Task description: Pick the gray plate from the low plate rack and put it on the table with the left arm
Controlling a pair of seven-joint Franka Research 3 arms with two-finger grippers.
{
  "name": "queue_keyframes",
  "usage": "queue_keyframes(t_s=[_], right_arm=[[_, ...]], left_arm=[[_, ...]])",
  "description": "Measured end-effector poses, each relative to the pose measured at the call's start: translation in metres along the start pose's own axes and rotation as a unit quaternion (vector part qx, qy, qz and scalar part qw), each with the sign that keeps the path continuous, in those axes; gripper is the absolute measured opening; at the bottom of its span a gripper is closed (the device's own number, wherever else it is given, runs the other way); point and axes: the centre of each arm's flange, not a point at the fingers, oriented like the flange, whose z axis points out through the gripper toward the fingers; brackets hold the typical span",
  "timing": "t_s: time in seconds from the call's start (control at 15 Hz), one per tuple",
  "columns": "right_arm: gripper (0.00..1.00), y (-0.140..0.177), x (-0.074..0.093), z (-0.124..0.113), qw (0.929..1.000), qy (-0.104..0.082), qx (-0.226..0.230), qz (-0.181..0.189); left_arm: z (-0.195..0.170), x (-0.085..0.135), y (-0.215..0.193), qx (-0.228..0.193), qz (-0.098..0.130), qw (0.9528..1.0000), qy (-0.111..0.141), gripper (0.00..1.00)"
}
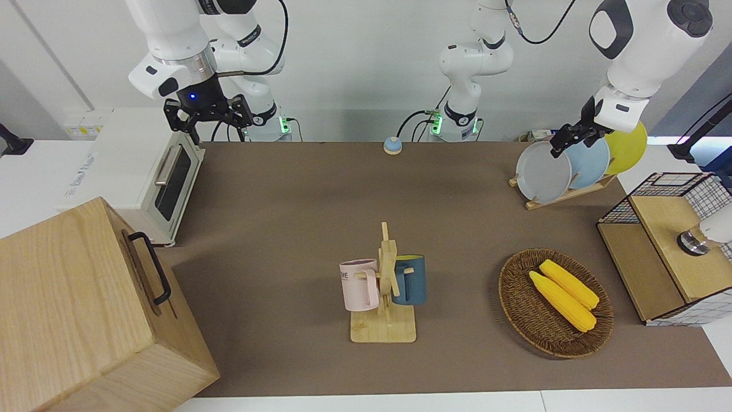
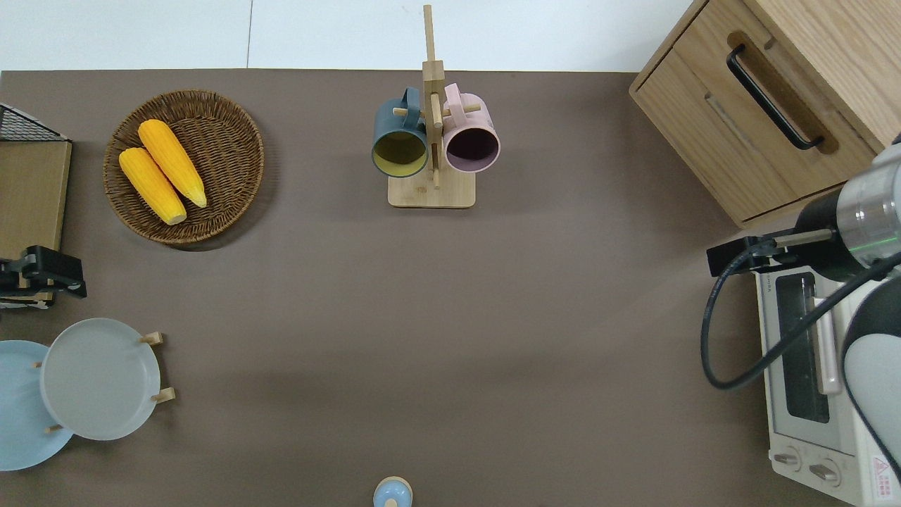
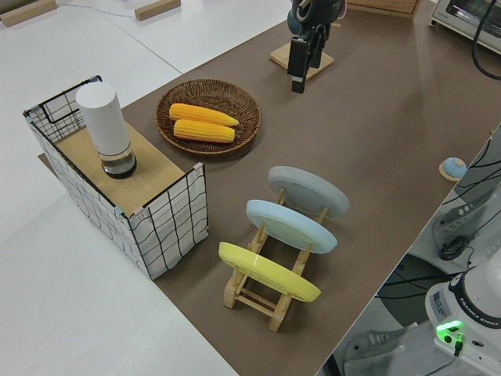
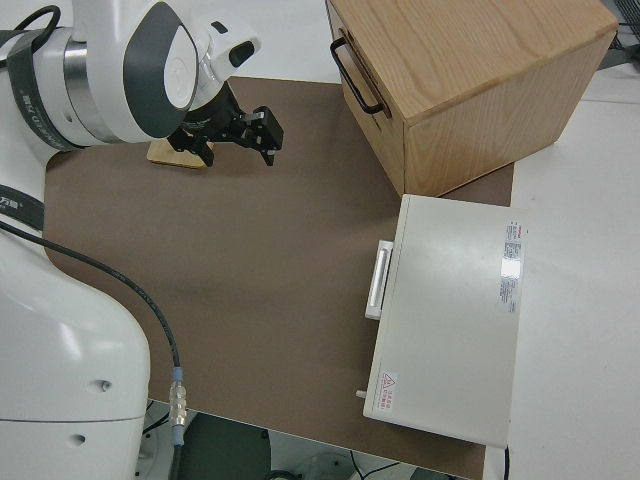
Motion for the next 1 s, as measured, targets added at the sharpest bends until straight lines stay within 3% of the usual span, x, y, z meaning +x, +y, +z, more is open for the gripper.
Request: queue_keyframes(t_s=[0.4,0.6,0.73,1.0], right_arm=[[0.99,0.0,0.0,0.0,1.0,0.0,0.0,0.0],[0.99,0.0,0.0,0.0,1.0,0.0,0.0,0.0],[0.99,0.0,0.0,0.0,1.0,0.0,0.0,0.0],[0.99,0.0,0.0,0.0,1.0,0.0,0.0,0.0]], left_arm=[[0.053,-0.006,-0.005,0.106,0.02,0.9941,-0.014,1.0],[0.084,-0.017,-0.013,0.15,0.037,0.9876,-0.028,1.0],[0.112,-0.028,-0.017,0.171,0.053,0.9829,-0.043,0.99],[0.152,-0.044,-0.022,0.18,0.068,0.9793,-0.063,0.99]])
